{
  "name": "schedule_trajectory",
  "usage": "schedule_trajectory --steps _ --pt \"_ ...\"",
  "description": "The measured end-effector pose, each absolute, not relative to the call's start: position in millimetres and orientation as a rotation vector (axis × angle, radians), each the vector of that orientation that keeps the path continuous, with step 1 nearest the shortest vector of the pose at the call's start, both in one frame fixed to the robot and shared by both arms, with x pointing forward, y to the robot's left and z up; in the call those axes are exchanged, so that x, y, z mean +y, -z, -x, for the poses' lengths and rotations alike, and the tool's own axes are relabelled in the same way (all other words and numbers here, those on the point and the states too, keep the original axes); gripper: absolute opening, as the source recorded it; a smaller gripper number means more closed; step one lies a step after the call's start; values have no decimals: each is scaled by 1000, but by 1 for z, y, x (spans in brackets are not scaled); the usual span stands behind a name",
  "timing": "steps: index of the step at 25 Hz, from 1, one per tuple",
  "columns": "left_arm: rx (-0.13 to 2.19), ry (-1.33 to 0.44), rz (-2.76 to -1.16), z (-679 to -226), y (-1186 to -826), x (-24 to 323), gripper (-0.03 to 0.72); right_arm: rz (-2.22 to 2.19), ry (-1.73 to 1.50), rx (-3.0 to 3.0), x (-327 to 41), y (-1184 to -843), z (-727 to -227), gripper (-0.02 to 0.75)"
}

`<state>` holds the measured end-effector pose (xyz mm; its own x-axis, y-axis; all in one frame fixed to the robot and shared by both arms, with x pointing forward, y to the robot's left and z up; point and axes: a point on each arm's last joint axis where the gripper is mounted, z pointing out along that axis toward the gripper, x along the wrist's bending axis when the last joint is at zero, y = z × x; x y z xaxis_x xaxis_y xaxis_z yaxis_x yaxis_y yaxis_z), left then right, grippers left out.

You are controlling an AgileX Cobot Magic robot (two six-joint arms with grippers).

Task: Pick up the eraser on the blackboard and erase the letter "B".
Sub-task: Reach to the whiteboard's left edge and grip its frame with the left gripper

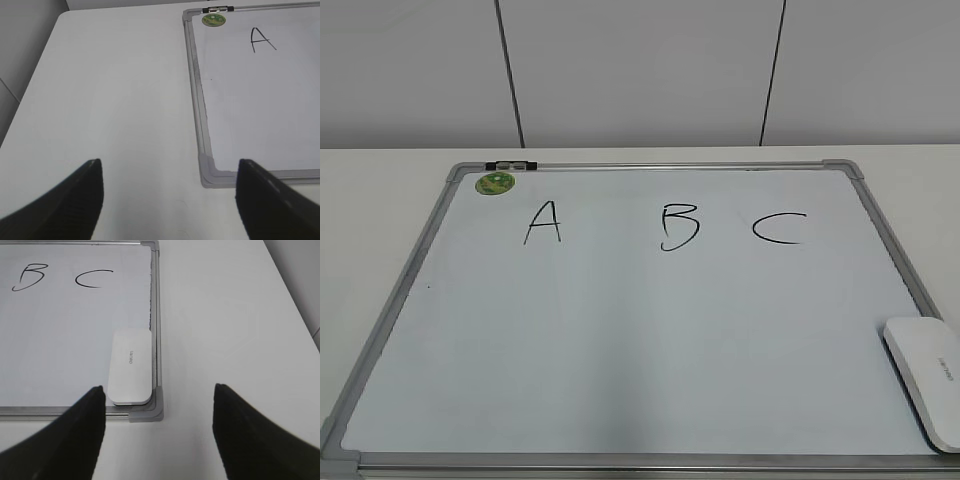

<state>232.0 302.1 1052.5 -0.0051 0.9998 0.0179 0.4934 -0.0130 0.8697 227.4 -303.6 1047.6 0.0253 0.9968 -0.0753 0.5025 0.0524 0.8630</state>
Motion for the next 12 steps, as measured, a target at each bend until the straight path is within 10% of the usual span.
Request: schedule_trajectory --steps 12 --pt "1579 -939 -1587 -232 -1053 302 599 -1549 -830 1577 -304 -1048 -227 521"
